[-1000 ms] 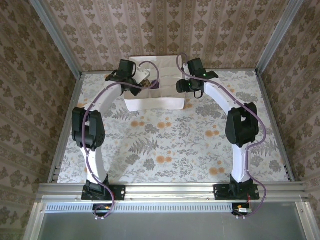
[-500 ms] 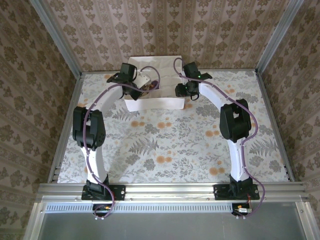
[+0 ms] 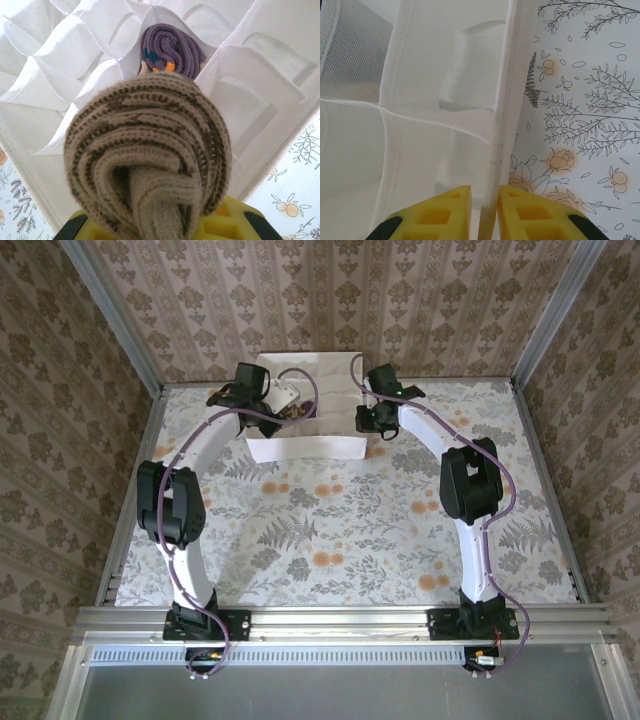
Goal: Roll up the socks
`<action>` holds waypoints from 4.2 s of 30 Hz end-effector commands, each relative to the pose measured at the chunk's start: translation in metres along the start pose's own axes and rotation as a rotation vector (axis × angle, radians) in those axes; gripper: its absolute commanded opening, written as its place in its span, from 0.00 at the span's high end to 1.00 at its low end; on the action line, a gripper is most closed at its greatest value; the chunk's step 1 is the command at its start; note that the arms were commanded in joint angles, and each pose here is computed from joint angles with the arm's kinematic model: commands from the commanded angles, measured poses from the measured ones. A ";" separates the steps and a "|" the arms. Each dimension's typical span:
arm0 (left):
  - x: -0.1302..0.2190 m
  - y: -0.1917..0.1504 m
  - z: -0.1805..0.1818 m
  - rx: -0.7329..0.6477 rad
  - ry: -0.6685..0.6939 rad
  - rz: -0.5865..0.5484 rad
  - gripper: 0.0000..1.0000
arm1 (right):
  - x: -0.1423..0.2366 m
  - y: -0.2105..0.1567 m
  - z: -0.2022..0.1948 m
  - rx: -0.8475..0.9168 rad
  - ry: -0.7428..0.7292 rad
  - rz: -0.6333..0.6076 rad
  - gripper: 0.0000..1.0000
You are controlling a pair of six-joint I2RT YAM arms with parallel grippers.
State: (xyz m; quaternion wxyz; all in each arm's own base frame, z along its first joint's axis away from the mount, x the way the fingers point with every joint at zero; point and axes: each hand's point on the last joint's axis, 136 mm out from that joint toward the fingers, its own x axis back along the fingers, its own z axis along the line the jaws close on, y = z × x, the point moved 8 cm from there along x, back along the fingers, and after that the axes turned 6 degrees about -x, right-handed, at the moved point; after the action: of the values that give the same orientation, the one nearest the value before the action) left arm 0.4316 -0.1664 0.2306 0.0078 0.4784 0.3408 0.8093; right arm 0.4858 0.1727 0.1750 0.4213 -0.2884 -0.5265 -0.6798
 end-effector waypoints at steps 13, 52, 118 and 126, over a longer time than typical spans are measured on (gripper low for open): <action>-0.047 -0.054 -0.008 0.084 -0.111 0.282 1.00 | -0.018 -0.011 -0.011 -0.050 -0.050 0.030 0.81; 0.022 0.010 0.022 0.063 -0.098 0.114 0.27 | 0.008 0.011 0.007 -0.050 0.028 0.002 0.65; 0.029 -0.217 -0.029 0.597 0.631 -0.330 0.00 | 0.082 -0.149 -0.173 0.031 -0.260 -0.730 0.00; 0.029 -0.215 -0.031 0.577 0.620 -0.337 0.00 | 0.082 -0.149 -0.172 0.032 -0.259 -0.731 0.00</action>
State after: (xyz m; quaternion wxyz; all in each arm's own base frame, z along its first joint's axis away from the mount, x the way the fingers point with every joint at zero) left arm 0.3230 -0.0091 0.1160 -0.1046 0.1565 0.6005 0.7772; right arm 0.3198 -0.0009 0.1153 0.0985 -0.1809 -0.6534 -0.7284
